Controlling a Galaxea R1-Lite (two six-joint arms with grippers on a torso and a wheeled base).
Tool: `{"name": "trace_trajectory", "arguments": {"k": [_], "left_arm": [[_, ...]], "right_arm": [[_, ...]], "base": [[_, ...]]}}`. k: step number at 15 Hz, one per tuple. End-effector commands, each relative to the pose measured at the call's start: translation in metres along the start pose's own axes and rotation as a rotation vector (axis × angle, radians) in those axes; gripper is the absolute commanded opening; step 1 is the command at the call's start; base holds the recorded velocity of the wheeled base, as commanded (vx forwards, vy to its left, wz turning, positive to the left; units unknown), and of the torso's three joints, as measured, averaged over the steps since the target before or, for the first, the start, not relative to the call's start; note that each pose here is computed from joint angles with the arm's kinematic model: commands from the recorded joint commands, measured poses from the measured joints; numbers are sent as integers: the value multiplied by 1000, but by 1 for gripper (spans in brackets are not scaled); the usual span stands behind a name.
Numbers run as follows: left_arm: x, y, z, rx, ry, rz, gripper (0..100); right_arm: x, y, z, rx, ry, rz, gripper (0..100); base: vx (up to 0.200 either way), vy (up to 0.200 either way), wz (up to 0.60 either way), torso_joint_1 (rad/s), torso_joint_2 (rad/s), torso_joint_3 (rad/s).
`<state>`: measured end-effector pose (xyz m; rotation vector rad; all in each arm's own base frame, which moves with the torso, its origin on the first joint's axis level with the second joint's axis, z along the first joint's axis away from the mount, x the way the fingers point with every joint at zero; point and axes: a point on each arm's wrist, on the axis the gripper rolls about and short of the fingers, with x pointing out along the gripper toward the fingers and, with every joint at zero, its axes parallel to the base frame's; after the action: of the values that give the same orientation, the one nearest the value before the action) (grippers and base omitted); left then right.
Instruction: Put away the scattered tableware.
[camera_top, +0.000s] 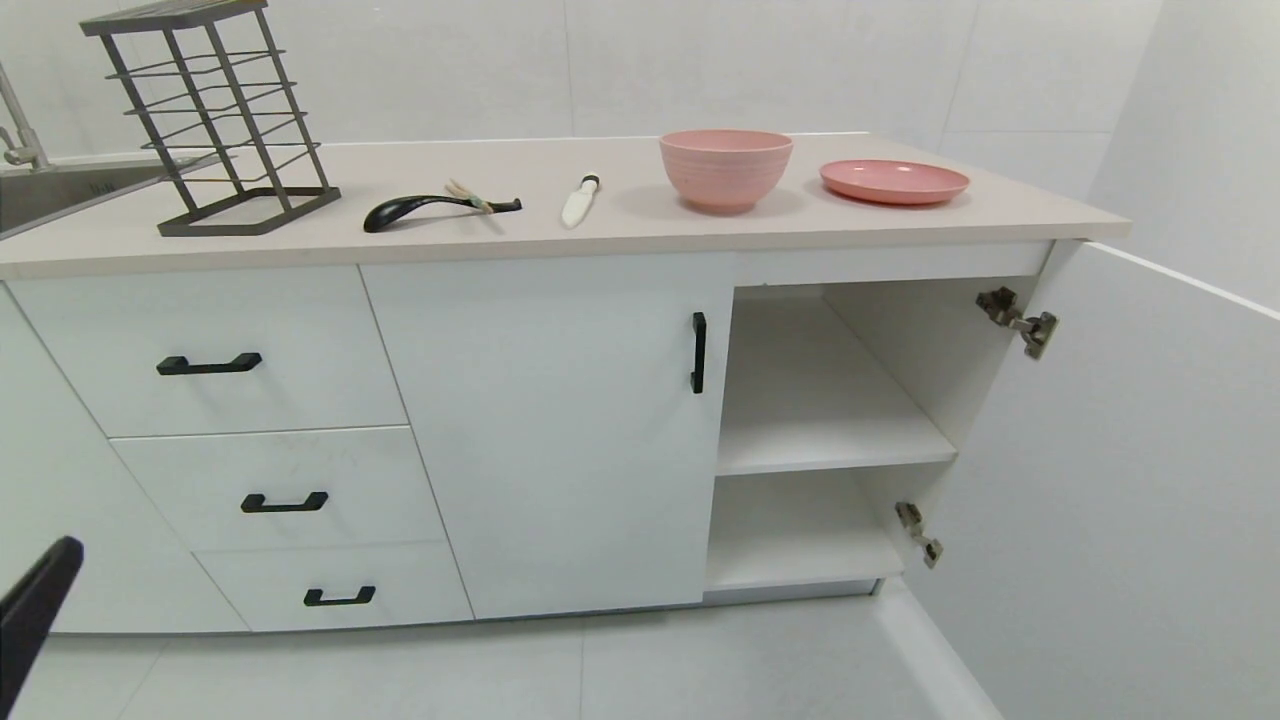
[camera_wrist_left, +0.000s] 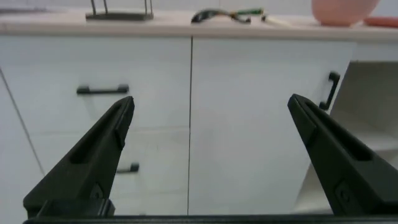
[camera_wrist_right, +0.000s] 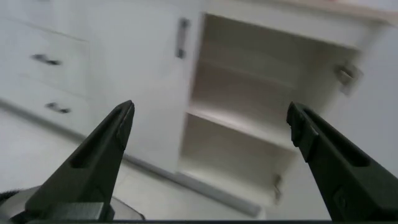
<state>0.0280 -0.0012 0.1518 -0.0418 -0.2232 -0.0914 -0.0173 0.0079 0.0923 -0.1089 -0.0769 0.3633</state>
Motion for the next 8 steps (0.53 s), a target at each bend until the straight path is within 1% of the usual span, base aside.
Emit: {"name": "trace_trajectory", "arguments": {"k": [1,2,3,4,5,6,7,8], "left_arm": [[-18,-3,-5,8,-26,1,100],[-27,-5,-16,-4,34,6,100],[-38,-6,-28,-17,91,9,100],[-43,-6,-35,-22,124,10,100],[-56,-8,-53,-20,209,17,100],[-57,-7,-58,-3,271,22,100],[-57,-7,-58,7,263,22,100],[-57,-7,-59,33,271,36,100]], "right_arm": [[-6,2,-9,27,11,-61,100],[-7,2,-11,63,35,-64,100],[-7,2,-11,89,33,-64,100],[-7,2,-11,104,32,-66,100],[-7,2,-11,110,33,-80,100],[-7,2,-11,111,35,-97,100],[-7,1,-11,110,36,-118,100],[-7,0,-11,107,38,-181,100]], "base": [[0,0,0,0,0,0],[0,0,0,0,0,0],[0,0,0,0,0,0],[0,0,0,0,0,0],[0,0,0,0,0,0],[0,0,0,0,0,0],[0,0,0,0,0,0],[0,0,0,0,0,0]]}}
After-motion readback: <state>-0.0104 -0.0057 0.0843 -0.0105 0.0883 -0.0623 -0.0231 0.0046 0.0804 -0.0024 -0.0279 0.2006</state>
